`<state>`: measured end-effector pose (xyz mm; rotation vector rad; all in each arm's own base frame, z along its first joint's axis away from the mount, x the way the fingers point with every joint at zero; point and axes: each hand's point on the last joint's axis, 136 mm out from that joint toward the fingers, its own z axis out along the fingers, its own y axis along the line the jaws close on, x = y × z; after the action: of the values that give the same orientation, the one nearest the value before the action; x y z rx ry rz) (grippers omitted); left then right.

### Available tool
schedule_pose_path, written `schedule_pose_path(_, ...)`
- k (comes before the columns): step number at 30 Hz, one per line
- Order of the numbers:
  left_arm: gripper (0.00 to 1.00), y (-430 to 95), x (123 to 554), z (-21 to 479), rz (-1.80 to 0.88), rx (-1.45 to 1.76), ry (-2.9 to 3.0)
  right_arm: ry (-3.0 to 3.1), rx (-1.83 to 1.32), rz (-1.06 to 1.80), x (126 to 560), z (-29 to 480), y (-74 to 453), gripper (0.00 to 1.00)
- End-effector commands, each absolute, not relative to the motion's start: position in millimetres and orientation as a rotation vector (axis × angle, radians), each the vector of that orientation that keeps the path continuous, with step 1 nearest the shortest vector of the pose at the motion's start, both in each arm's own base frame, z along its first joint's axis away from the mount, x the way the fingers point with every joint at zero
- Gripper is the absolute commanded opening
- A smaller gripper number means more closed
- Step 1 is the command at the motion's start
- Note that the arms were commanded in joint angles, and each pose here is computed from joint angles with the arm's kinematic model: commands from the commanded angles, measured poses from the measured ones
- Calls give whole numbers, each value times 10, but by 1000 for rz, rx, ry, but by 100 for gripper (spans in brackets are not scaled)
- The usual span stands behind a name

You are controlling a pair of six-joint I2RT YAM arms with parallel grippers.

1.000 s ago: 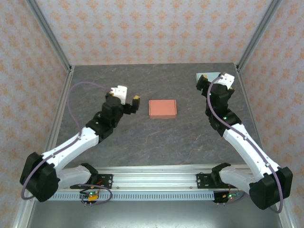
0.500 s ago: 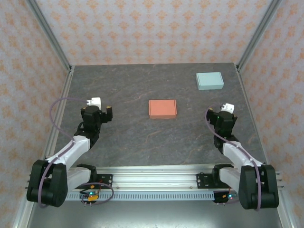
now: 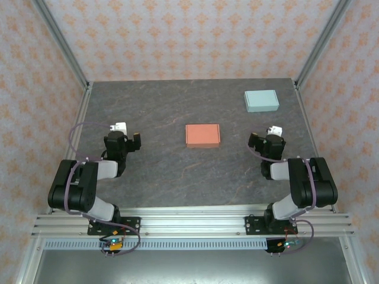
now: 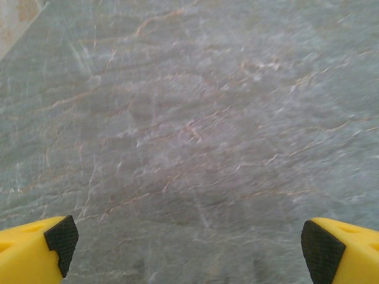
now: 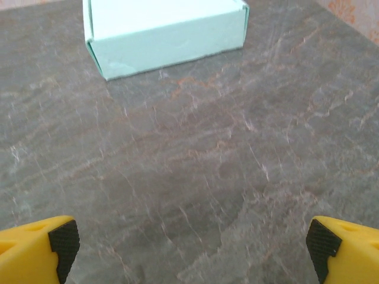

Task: Fold the paper box

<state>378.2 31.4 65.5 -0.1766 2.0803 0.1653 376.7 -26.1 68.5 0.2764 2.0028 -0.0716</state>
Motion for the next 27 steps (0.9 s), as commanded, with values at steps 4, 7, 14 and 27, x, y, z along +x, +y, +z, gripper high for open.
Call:
schedule_pose_path(4,100,254,3943,919,122,-162,1977,1927,304,-59,3904,893,-307,99)
schedule_pose_path(7,100,264,3940,921,125,-169,1973,1929,302,-58,3898,892,-305,99)
schedule_pose_path(14,100,260,3940,927,133,-164,1972,1957,287,-90,3933,885,-277,99)
schedule_pose_path(27,100,252,3940,926,136,-163,1973,1958,286,-90,3936,886,-276,99)
